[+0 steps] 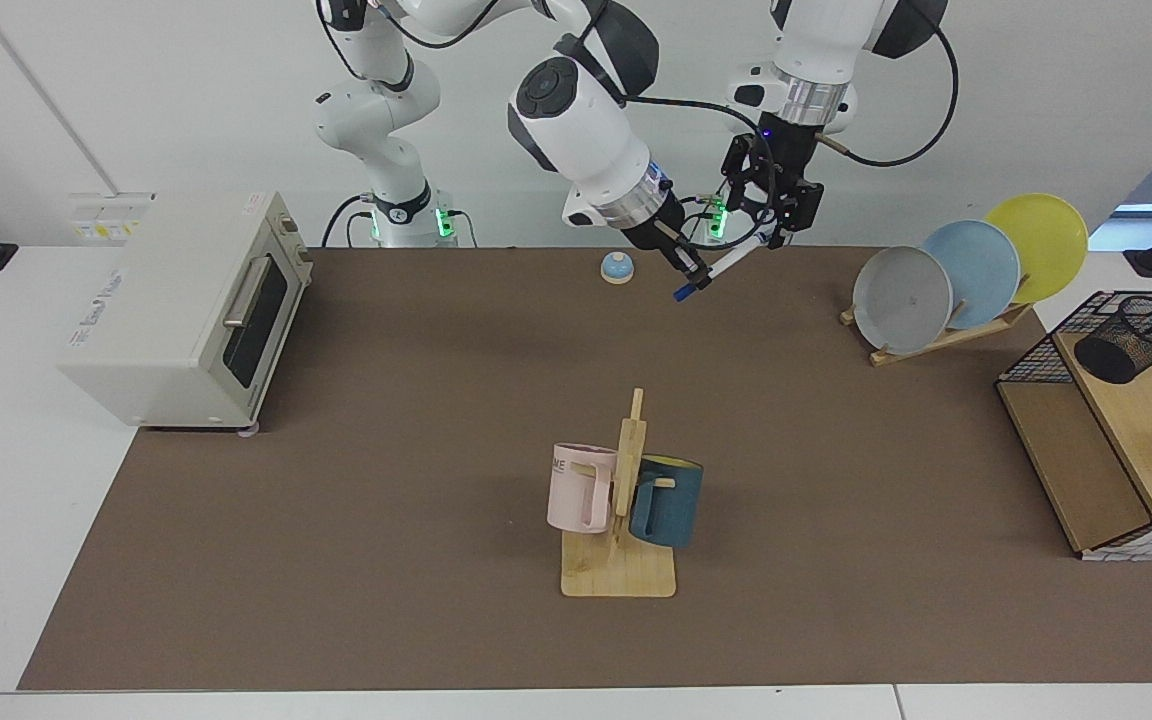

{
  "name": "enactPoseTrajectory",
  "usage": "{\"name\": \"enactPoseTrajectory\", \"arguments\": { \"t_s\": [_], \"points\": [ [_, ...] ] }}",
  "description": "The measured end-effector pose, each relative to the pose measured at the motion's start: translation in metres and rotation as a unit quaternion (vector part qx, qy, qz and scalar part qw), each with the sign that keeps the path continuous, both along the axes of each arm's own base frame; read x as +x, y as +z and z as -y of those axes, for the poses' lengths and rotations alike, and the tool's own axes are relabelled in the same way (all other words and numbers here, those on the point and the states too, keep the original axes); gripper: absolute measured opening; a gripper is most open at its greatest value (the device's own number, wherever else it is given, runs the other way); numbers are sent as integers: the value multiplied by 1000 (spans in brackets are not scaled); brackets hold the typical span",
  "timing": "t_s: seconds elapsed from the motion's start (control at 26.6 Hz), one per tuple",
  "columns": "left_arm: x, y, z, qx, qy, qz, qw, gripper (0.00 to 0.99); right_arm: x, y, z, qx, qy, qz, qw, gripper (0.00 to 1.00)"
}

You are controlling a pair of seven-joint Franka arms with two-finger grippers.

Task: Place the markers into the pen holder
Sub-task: 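Carry the marker toward the left gripper while the left gripper opens, then close the left gripper on the marker while the right gripper opens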

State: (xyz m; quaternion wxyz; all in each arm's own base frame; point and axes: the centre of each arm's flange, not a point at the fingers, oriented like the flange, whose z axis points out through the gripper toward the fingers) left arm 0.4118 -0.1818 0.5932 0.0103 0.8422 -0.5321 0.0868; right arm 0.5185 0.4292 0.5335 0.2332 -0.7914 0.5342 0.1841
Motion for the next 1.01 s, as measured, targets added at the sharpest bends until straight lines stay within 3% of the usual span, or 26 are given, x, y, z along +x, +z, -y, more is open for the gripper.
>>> {"name": "enactPoseTrajectory", "arguments": {
  "t_s": [0.23,0.3,0.45,0.56,0.6,0.94,1.01],
  "points": [
    [2,-3,1,-1,3,-3,1000,952,0,-1,0,0,-1,-1,1000,159],
    [3,-3,1,-1,3,-2,1000,828,0,-1,0,0,-1,-1,1000,159],
    [4,-4,2,-2,2,0,1000,789,0,-1,0,0,-1,-1,1000,159],
    [5,-2,2,-3,3,6,1000,643,0,-1,0,-1,-1,-2,1000,159],
    [6,-2,1,-3,3,8,1000,555,0,-2,0,-1,-1,-2,1000,159],
    [8,0,6,-3,-22,24,999,537,0,-3,1,-1,-1,-2,1000,159],
    [8,1,6,0,-26,27,999,463,-1,-3,0,-2,-1,-3,1000,159]
  ]
}}
